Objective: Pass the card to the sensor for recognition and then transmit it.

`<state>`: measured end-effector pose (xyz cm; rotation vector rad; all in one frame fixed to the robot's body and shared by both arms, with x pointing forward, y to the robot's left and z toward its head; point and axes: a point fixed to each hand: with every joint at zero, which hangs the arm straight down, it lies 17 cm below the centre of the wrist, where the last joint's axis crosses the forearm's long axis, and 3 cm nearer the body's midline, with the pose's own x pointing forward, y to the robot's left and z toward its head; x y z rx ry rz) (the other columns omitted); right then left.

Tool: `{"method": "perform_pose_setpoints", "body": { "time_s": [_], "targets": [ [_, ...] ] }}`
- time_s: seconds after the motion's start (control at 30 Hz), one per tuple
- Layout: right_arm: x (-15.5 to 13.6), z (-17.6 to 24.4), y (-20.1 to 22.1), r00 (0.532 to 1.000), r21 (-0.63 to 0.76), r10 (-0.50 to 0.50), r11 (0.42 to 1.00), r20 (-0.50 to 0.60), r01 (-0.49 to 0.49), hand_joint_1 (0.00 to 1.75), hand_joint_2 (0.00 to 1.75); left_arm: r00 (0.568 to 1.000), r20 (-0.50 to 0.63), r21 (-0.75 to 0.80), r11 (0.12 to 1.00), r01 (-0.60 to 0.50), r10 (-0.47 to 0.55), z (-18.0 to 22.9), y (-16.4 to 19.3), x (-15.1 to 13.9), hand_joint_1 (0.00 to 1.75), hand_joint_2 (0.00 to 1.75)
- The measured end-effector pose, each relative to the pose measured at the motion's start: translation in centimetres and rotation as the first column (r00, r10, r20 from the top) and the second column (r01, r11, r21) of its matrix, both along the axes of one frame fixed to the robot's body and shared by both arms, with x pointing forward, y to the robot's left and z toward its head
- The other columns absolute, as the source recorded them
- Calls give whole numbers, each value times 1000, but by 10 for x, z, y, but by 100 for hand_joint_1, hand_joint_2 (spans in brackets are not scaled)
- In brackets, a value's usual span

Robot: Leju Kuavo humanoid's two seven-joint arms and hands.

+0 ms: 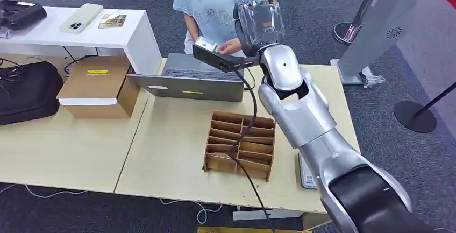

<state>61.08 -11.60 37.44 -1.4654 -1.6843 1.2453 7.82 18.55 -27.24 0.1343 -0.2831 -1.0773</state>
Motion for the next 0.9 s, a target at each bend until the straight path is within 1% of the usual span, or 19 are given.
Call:
{"method": "perform_pose_setpoints", "body": {
  "time_s": [0.4,0.9],
  "targets": [
    [13,11,-8,999,-25,-30,999,-16,29,175,175,1000,6,0,1000,26,-26,0,0,1,0,0],
    [29,12,-10,992,-62,-78,995,-103,72,175,175,999,10,1,999,51,-51,0,1,2,0,0]
  ]
}}
